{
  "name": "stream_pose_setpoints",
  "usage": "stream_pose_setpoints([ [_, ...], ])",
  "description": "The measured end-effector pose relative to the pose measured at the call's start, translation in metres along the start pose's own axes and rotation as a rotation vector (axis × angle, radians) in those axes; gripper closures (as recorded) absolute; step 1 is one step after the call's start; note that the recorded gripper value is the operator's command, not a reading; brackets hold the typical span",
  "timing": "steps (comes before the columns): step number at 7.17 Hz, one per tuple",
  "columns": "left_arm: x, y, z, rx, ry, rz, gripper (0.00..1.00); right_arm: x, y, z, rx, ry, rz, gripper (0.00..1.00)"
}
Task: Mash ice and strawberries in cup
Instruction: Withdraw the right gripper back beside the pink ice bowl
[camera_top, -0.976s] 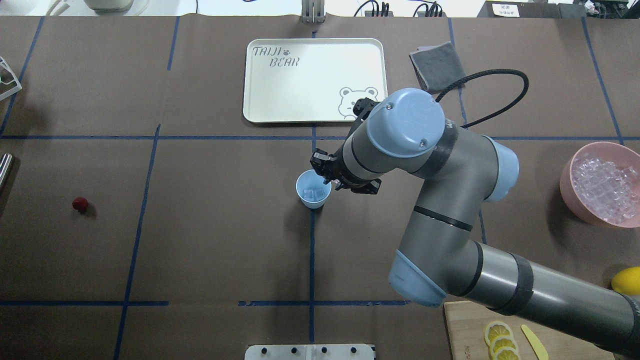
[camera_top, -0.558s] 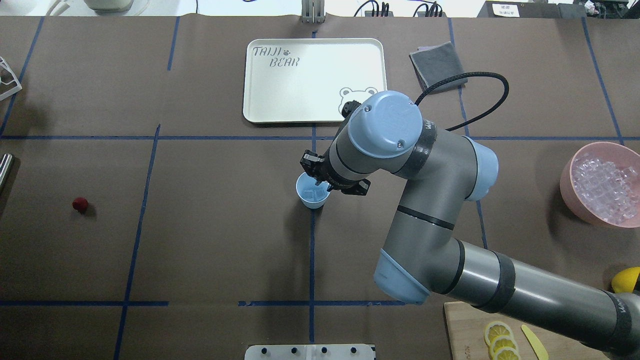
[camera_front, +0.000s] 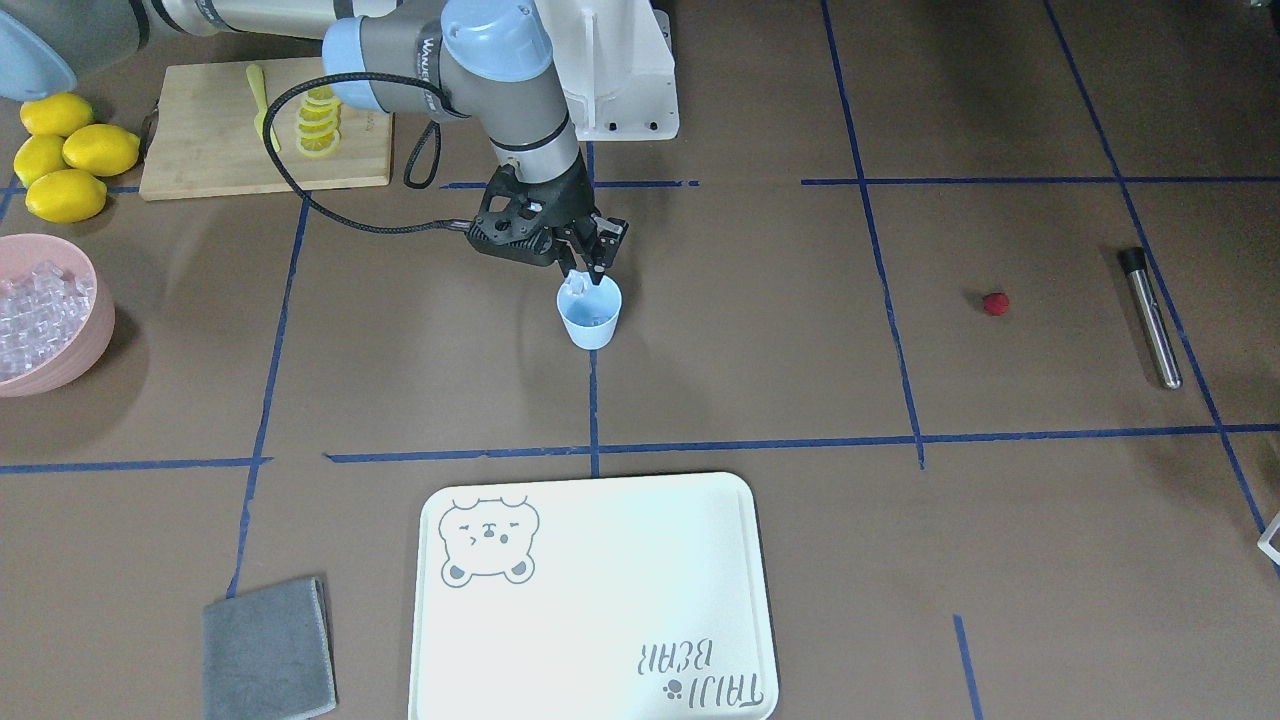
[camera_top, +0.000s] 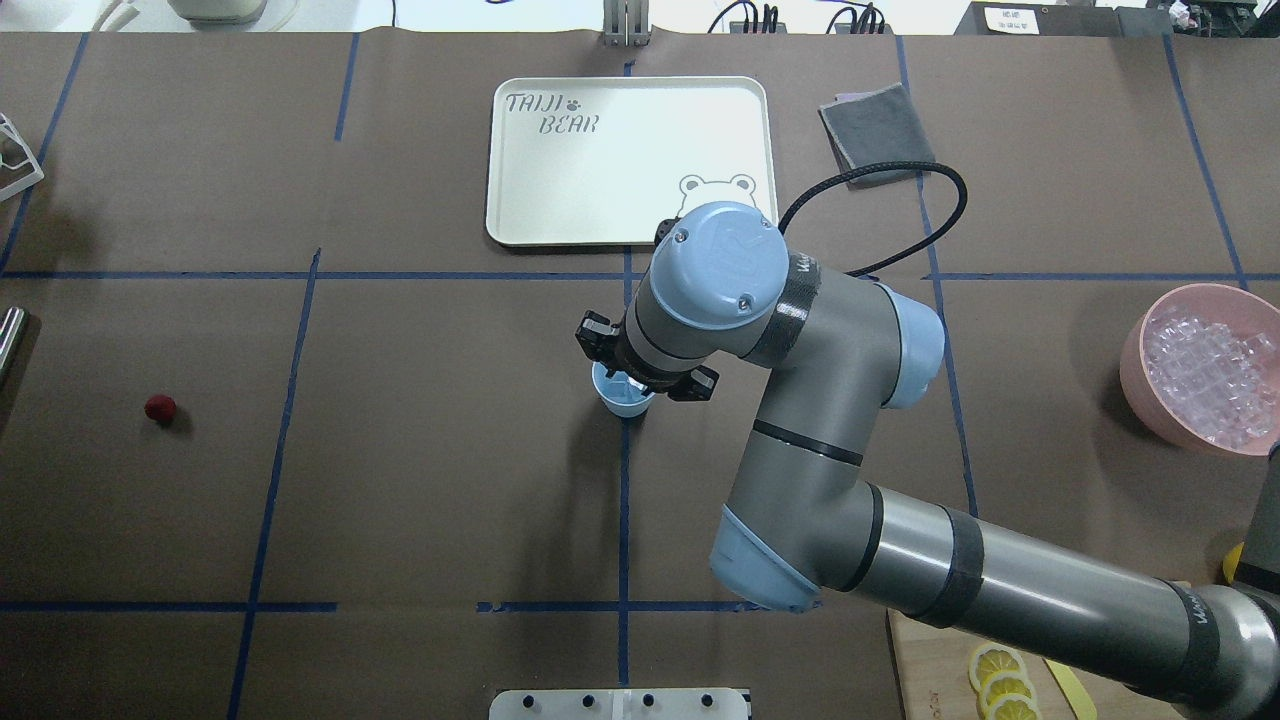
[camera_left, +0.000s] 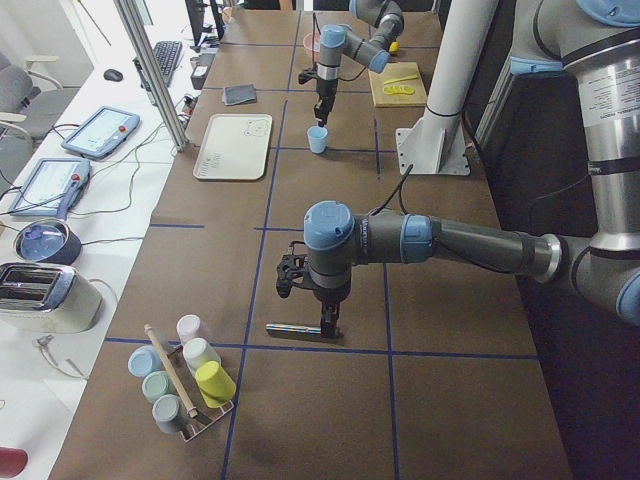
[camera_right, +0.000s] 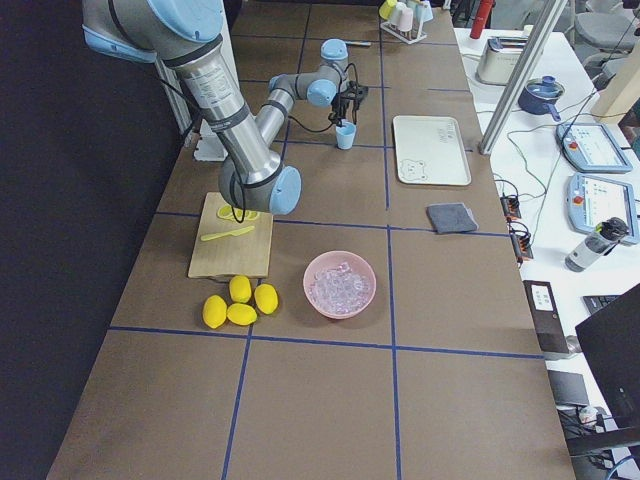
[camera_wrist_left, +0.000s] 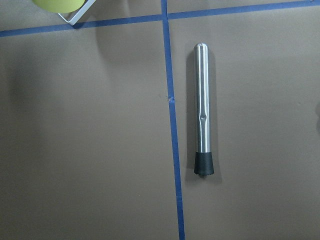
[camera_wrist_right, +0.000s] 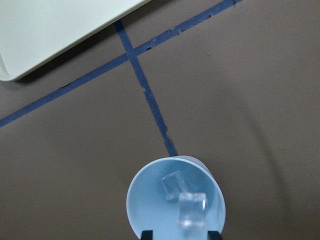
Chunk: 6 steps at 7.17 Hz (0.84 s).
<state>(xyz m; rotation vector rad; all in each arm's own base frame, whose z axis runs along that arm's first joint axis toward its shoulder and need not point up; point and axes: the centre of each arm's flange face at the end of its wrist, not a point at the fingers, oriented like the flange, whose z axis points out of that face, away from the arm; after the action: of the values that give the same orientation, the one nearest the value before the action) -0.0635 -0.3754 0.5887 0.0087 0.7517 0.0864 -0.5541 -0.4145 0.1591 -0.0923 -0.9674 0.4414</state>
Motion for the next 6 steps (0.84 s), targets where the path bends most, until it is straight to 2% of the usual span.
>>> stream_pose_setpoints([
  [3, 0.0, 0.0, 0.0, 0.0, 0.0, 0.0, 0.0, -0.004, -0.005, -0.008, -0.002, -0.01, 0.001, 0.0],
  [4, 0.001, -0.001, 0.0, 0.003, 0.008, 0.002, 0.0, 0.009, -0.017, -0.023, -0.015, -0.02, 0.008, 0.0],
  [6, 0.01, -0.004, -0.003, 0.017, 0.049, 0.019, 0.0, 0.085, -0.064, -0.069, -0.052, -0.029, -0.016, 0.0],
])
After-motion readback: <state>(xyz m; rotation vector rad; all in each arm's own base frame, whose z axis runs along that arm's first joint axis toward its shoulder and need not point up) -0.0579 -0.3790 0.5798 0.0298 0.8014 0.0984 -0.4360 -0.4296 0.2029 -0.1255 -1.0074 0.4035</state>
